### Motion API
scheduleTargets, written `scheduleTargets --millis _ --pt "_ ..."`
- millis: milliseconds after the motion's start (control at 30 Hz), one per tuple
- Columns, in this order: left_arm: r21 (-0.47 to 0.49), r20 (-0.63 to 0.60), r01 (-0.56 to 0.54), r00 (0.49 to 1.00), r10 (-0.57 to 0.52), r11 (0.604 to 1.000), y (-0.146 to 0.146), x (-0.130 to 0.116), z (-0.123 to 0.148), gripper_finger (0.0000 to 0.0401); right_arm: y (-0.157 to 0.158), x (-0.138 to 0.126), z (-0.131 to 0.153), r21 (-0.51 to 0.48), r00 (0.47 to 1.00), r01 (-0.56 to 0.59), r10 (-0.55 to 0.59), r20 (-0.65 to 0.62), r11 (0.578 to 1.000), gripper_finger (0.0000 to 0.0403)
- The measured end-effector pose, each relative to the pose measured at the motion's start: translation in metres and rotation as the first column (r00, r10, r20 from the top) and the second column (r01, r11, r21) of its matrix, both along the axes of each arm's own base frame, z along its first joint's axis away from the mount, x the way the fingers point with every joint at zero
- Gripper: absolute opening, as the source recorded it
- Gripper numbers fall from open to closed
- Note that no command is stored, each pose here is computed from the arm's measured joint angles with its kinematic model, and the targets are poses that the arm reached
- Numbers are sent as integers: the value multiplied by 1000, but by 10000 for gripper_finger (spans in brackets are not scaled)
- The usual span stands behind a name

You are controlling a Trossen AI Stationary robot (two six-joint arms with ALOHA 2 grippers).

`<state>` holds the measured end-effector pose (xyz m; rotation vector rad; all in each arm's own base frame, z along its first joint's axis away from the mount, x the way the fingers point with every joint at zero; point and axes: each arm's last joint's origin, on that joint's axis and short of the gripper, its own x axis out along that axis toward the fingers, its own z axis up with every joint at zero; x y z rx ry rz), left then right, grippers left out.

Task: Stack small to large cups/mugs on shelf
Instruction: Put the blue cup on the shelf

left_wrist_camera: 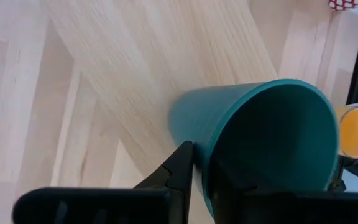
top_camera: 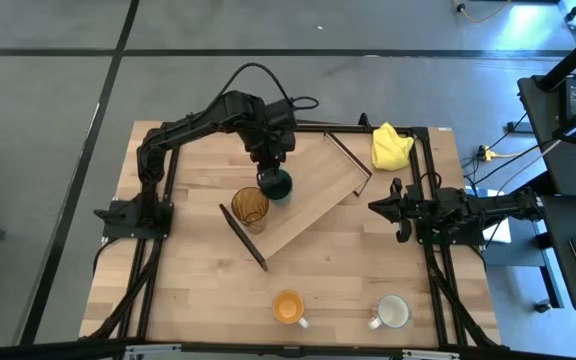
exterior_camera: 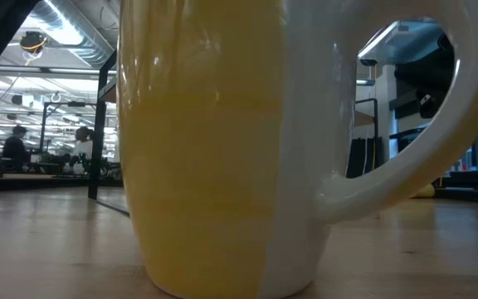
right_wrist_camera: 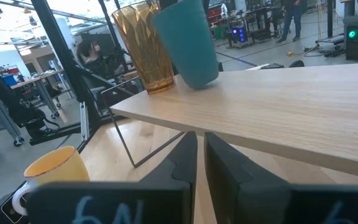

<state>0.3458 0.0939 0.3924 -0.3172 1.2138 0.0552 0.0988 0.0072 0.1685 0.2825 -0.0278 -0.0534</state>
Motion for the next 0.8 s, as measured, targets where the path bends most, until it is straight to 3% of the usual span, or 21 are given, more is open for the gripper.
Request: scheduleTargets --millis 800 --pt "-92 17 -8 1000 9 996 -2 0 1 44 0 0 0 0 1000 0 0 0 1000 32"
